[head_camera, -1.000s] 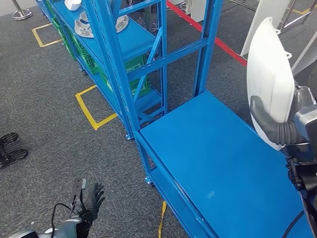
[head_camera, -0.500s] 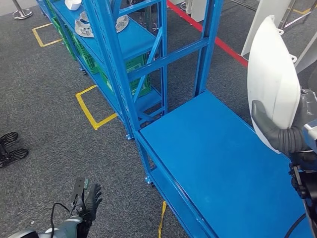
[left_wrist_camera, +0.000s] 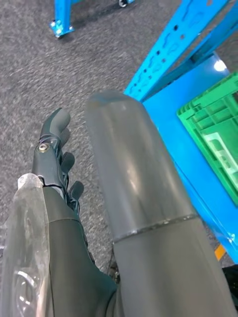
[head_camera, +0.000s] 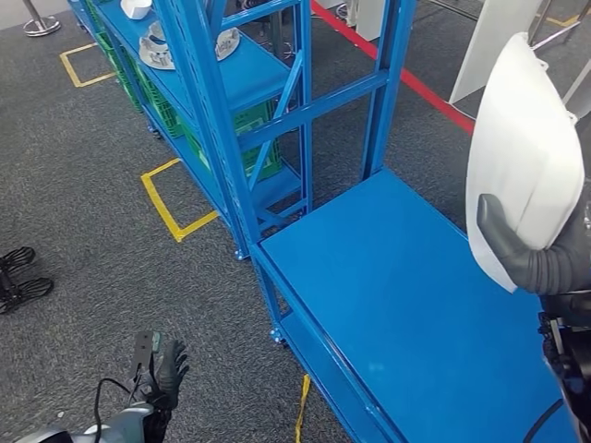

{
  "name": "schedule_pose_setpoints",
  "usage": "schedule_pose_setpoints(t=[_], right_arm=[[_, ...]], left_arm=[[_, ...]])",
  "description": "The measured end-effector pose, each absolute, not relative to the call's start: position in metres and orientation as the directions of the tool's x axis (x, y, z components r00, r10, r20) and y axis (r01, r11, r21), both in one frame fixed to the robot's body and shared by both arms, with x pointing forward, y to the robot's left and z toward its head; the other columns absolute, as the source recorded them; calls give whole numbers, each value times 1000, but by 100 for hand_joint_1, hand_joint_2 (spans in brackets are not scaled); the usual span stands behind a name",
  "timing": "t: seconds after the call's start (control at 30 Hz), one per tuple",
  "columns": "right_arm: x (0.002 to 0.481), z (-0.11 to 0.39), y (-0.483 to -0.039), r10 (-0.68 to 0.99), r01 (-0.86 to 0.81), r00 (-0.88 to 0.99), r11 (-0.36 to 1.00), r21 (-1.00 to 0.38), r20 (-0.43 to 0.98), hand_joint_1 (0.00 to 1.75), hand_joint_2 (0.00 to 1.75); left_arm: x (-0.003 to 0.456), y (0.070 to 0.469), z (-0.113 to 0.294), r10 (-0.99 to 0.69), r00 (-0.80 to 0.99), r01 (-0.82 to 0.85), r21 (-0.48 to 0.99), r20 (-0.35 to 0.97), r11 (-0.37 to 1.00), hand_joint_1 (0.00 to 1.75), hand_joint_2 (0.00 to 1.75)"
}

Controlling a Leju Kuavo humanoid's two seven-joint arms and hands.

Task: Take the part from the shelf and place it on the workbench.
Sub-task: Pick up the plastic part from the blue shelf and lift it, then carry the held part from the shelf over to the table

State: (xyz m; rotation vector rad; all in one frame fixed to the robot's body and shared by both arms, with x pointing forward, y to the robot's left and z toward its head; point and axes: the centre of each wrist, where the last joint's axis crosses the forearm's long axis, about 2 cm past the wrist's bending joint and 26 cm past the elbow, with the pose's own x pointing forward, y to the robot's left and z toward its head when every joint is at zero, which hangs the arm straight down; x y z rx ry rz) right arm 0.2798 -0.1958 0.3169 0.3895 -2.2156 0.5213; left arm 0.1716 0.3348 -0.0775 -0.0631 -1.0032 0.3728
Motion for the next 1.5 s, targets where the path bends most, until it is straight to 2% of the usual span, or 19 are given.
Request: schedule_pose_setpoints(t=[0.37, 0.7, 1.5], right_arm=[[277, 305, -201, -144, -430, -649, 880, -204, 747, 175, 175], [279, 275, -198, -314, -536, -650, 835, -125, 692, 175, 175], [299, 254, -182, -347, -585, -586, 807, -85, 732, 175, 175]], left_arm=[[172, 334, -77, 322, 471, -229, -238, 822, 944, 0, 0], [179, 332, -74, 337, 476, -206, -270, 812, 941, 0, 0], [188, 323, -72, 332, 478, -180, -279, 813, 943, 0, 0]])
